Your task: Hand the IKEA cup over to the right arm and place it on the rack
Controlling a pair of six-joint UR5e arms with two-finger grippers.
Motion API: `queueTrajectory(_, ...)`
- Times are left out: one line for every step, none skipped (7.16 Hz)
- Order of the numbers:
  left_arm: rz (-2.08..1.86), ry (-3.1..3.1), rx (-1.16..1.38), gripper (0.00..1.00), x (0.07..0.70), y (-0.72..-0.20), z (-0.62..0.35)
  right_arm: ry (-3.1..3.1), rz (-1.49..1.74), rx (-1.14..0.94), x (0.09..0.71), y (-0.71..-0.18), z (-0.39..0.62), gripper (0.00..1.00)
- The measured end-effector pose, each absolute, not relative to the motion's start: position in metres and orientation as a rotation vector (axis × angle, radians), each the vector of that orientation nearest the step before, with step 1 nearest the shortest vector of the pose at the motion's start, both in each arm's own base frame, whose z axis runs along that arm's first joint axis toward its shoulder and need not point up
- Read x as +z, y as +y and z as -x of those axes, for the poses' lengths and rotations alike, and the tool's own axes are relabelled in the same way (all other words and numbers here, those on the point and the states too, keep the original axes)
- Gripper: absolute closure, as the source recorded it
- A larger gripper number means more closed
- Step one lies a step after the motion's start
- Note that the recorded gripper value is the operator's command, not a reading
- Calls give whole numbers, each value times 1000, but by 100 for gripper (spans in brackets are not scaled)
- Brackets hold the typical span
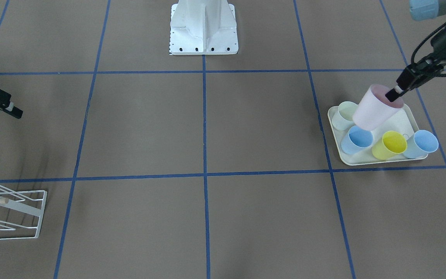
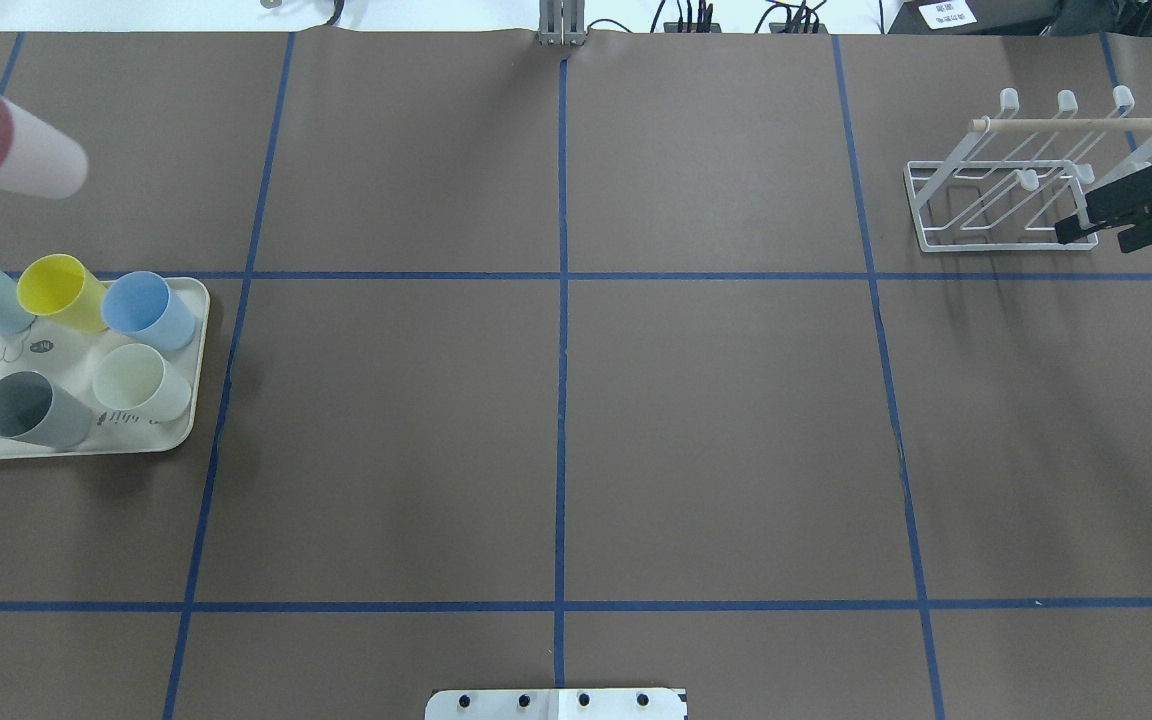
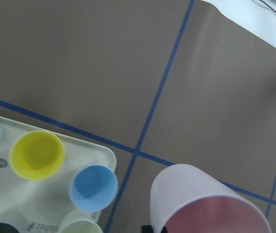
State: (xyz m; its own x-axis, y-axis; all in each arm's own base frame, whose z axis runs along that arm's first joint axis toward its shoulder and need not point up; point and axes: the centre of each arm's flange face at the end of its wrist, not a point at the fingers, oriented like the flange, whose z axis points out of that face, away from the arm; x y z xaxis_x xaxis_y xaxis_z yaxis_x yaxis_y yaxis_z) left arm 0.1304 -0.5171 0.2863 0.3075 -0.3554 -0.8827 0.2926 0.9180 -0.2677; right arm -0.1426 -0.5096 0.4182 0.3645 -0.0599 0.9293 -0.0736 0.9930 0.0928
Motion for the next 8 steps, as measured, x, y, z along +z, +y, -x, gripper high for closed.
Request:
queueTrajectory(81, 1210, -407, 100, 268, -513, -155, -1230, -121, 16, 401, -510, 155, 2)
queueTrajectory(103, 1235, -395, 100, 253, -507, -178, -1260, -117, 25, 385, -508, 165, 4)
queueTrajectory(113, 1260, -407, 100, 240, -501, -201, -1295, -112, 49, 371, -507, 171, 4)
queueTrajectory(107, 1289, -435, 100, 229, -493, -226, -1332, -107, 72, 359, -505, 176, 4)
queueTrajectory(101, 1328, -463, 100, 222, -485, -248, -1365, -91, 99, 345, -505, 182, 4)
queueTrajectory(108, 1375, -488, 100, 220, -481, -262, -1396, -68, 130, 326, -506, 190, 3)
queueTrajectory(124, 1424, -511, 100, 220, -480, -268, -1418, -55, 150, 312, -507, 195, 3)
queueTrajectory(140, 1473, -533, 100, 222, -480, -271, -1433, -54, 167, 302, -507, 198, 2)
